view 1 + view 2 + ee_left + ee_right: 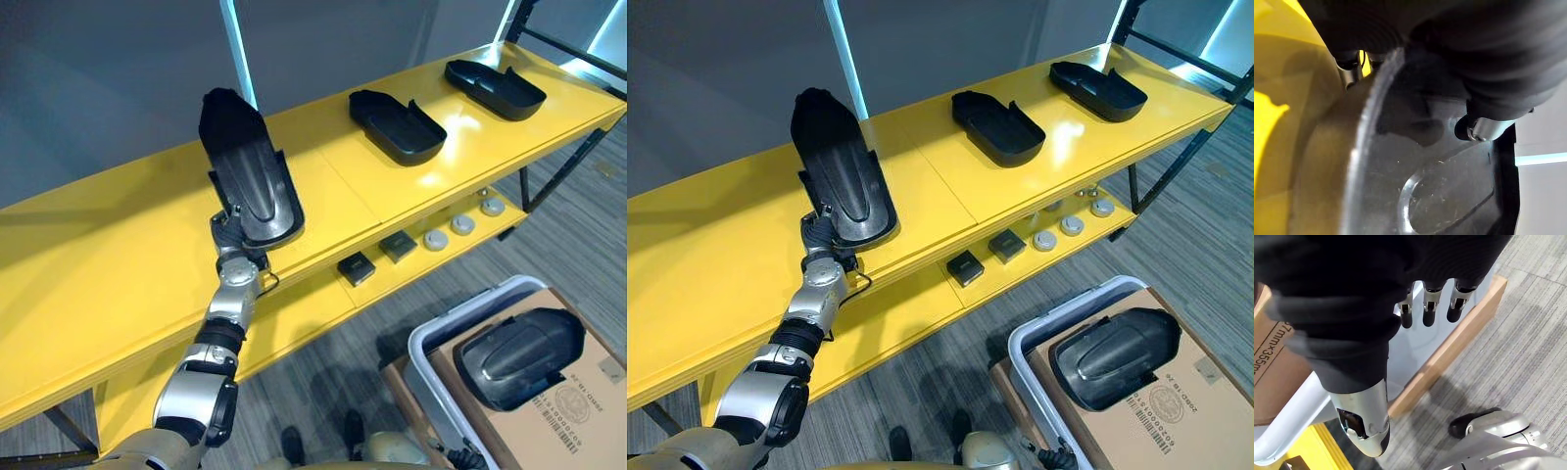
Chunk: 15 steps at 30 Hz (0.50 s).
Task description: Walk over and take plastic housings, then place them on the shelf
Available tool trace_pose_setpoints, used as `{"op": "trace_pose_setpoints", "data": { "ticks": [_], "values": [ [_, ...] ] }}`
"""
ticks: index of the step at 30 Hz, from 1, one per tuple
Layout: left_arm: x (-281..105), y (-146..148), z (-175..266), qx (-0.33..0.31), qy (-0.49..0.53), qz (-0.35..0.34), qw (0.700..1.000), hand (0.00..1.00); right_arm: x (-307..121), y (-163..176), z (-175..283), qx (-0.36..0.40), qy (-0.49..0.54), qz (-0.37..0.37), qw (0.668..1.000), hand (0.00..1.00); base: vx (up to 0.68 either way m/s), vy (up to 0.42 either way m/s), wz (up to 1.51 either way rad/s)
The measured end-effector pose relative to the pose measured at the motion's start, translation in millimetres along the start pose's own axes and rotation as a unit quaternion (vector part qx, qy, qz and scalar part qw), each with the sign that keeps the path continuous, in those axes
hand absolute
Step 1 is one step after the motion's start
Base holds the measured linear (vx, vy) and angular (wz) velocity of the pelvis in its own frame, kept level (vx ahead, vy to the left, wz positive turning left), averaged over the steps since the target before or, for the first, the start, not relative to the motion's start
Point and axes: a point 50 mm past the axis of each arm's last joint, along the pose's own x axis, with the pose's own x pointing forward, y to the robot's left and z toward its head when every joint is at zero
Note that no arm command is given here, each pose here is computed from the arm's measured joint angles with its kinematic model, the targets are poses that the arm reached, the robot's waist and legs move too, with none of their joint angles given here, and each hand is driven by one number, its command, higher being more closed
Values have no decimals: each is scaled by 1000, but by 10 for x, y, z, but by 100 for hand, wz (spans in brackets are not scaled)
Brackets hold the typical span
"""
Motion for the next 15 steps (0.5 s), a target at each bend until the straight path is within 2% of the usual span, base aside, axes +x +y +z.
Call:
{"op": "trace_pose_setpoints", "data": {
  "ticks": [5,15],
  "values": [
    [25,53,4,-35,12,16,999,0,-1,-1,-6,2,1,0,1000,0,49,16,2],
    [39,103,44,-63,13,45,997,0,1,-1,4,2,0,-1,1000,0,6,5,1]
  ]
}}
